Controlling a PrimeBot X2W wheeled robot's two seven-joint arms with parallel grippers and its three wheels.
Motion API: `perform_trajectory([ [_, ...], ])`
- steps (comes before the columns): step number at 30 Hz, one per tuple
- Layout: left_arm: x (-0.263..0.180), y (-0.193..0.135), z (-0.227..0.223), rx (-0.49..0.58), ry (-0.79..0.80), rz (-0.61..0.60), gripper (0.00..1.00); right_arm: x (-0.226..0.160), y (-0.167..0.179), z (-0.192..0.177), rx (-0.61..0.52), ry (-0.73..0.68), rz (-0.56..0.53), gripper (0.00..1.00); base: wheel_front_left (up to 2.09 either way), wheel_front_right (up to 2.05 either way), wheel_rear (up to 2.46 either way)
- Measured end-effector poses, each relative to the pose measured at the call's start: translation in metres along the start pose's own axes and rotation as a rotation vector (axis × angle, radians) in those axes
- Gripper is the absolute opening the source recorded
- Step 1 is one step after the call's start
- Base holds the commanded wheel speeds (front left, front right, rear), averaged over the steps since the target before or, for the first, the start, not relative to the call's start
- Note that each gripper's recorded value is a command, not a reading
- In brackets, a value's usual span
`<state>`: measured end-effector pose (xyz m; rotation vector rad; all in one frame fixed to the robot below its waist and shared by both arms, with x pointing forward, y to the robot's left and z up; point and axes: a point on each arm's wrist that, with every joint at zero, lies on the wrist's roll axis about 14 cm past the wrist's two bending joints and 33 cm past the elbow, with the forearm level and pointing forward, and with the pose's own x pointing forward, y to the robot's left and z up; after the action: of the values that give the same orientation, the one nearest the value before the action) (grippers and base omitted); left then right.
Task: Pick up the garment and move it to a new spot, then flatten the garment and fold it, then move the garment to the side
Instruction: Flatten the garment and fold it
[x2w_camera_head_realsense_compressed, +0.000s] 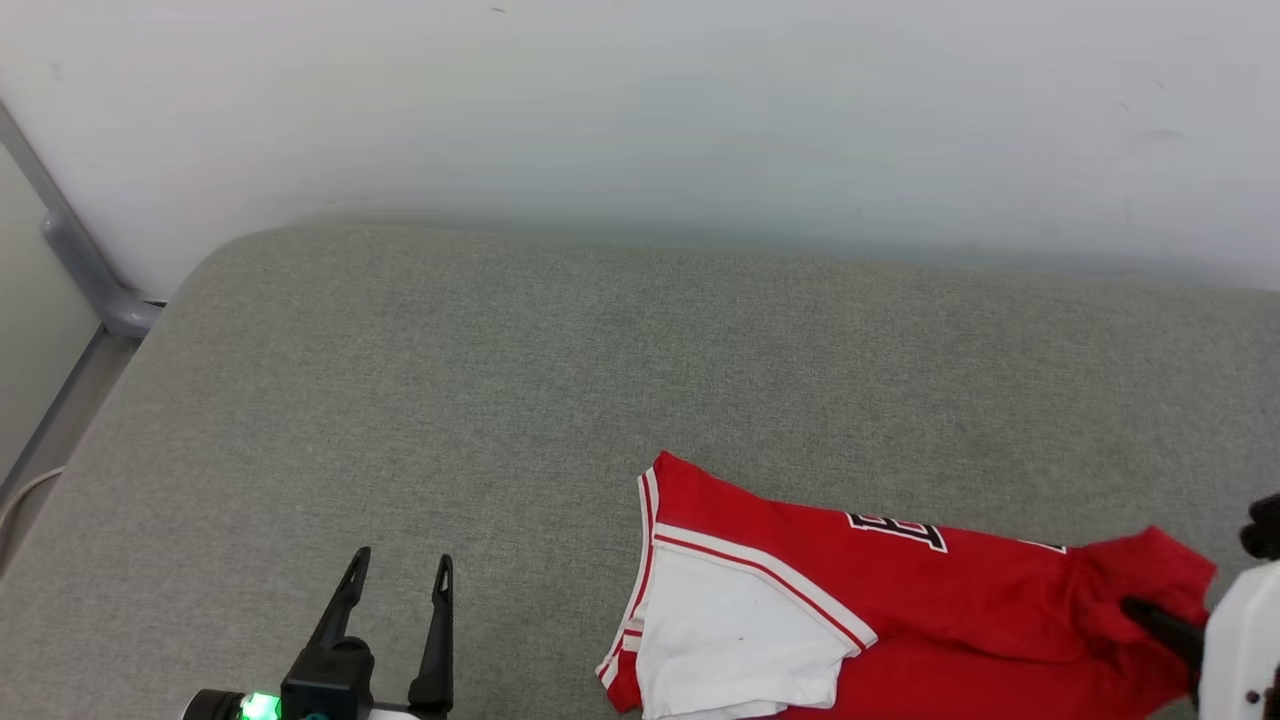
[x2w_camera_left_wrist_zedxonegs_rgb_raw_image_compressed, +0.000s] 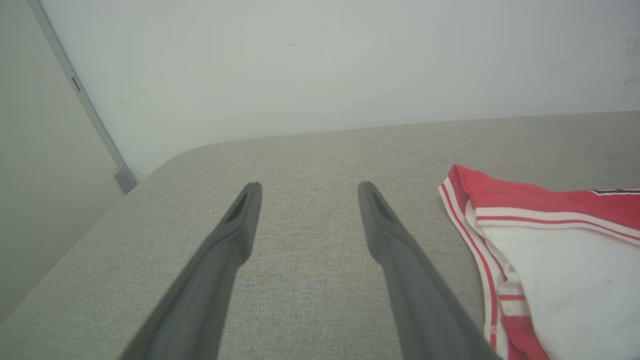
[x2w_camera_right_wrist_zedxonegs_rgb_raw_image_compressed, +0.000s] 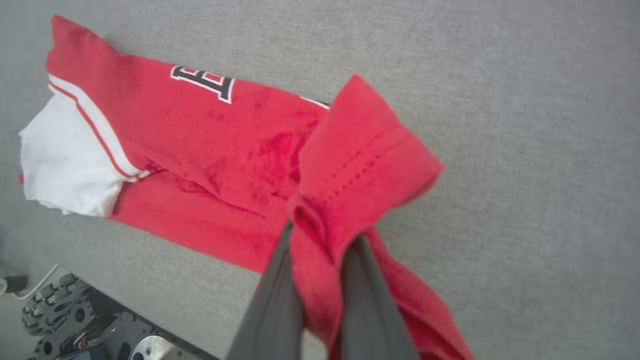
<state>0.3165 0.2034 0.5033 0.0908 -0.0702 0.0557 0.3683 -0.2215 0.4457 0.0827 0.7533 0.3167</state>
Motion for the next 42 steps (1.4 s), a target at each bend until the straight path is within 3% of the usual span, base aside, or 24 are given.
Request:
perform_trajectory([
  [13, 0.002, -0.009, -0.004, -0.011, 0.014, -0.024, 1.0, 0.025, 0.123, 0.015, -0.19, 0.046, 0.294, 0.0, 0.0, 0.0, 0.0],
  [25, 0.014, -0.006, -0.01, -0.024, 0.036, -0.001, 1.0, 0.083, 0.205, 0.018, -0.339, 0.097, 0.449, 0.0, 0.0, 0.0, 0.0],
  [42, 0.02, -0.007, -0.015, -0.034, 0.054, 0.012, 1.0, 0.121, 0.229, -0.024, -0.384, 0.196, 0.477, 0.0, 0.0, 0.0, 0.0],
])
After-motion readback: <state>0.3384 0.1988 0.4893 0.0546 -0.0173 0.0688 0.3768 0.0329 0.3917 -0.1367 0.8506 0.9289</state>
